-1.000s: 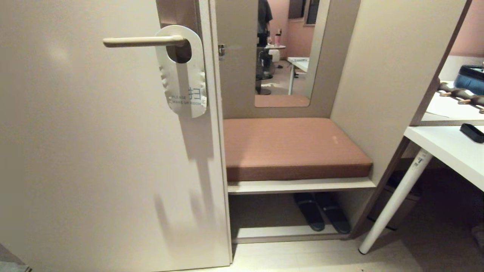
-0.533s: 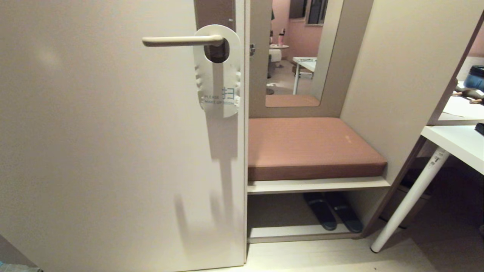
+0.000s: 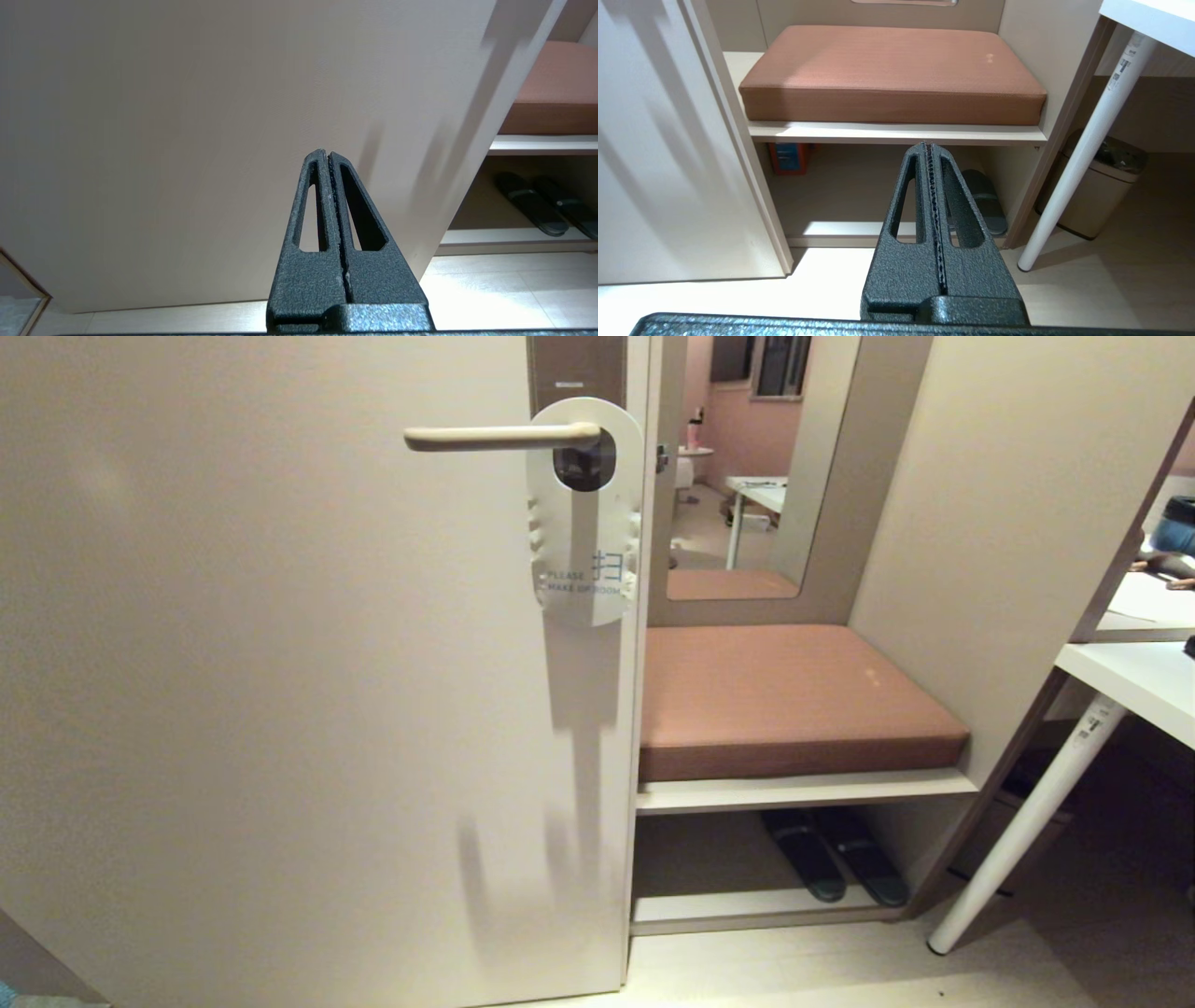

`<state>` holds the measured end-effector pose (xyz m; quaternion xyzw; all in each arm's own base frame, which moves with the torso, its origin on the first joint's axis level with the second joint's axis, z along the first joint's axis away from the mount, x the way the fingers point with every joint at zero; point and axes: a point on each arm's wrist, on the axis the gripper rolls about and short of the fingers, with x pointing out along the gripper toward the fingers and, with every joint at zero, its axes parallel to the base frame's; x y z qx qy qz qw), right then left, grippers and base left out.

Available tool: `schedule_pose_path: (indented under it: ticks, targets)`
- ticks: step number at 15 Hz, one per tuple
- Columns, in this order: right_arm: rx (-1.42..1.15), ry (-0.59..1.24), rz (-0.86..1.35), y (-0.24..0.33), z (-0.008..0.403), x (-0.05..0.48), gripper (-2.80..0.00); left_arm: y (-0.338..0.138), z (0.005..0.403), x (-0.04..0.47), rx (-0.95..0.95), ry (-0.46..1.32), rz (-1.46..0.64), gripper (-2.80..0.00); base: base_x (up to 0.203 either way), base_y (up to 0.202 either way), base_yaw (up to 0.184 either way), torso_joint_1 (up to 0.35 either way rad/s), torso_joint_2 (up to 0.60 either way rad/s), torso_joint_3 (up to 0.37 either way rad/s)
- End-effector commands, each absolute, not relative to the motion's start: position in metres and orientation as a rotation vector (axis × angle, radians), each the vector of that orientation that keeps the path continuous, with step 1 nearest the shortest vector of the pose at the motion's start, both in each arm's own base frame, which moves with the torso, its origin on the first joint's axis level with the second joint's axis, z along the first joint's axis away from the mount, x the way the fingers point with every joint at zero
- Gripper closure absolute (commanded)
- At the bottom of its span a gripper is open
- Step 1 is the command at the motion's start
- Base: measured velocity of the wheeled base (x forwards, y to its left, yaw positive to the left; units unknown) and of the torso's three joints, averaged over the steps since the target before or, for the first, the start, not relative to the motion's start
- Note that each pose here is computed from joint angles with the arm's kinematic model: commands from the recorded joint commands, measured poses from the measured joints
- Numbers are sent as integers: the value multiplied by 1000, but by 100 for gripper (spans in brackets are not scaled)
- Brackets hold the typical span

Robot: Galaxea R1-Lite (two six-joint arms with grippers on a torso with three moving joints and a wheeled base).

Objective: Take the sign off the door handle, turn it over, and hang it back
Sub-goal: Take down the sign

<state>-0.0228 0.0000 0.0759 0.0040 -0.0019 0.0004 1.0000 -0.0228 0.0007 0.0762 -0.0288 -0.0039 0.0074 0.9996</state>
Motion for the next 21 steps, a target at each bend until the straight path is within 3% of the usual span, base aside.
schedule_pose_path:
  ticks: [1, 21]
  targets:
    - [8, -5, 2, 0, 76, -23, 0, 1, 76, -23, -58, -8, 15, 0, 0, 0, 0, 0, 0, 0]
    - [5, -5, 3, 0, 76, -23, 0, 1, 76, -23, -58, -8, 15, 0, 0, 0, 0, 0, 0, 0]
